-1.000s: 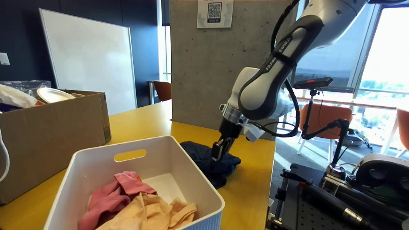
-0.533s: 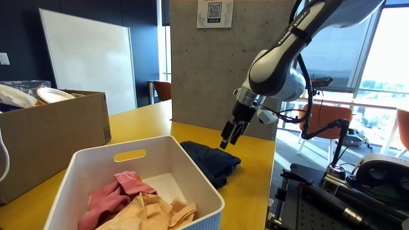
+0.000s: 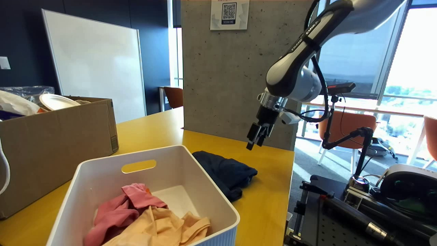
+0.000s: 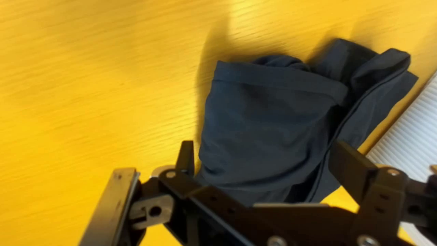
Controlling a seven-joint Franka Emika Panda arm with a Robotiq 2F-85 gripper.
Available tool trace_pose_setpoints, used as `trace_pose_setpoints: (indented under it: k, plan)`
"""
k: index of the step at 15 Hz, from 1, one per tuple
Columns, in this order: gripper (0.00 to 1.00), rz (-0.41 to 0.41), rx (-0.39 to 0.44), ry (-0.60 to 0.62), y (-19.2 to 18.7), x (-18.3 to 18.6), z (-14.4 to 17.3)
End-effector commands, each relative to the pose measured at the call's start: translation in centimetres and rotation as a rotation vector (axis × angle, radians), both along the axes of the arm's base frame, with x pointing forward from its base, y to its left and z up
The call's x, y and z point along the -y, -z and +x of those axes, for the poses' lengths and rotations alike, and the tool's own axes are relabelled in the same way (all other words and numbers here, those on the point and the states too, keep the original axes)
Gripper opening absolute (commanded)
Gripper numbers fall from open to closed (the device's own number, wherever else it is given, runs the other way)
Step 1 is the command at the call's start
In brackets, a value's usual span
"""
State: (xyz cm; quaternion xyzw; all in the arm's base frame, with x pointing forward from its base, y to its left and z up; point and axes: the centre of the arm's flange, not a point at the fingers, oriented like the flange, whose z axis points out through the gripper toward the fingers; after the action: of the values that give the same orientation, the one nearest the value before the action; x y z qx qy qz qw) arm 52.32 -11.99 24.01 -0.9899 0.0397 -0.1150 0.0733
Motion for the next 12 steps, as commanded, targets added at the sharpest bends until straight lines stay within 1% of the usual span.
trace_pose_setpoints:
  k: [1,4,5,9,12]
  plan:
    - [1.00,0.013,-0.042,-0.050,2.6,-1.4,3.4]
    - [1.00,0.019,-0.062,-0.097,4.9,-4.4,4.2]
    - [1.00,0.031,-0.081,-0.106,5.9,-5.0,4.5]
    - [1.00,0.051,-0.143,-0.112,10.1,-6.3,4.7]
    - [1.00,0.047,-0.172,-0.119,12.1,-6.3,4.1]
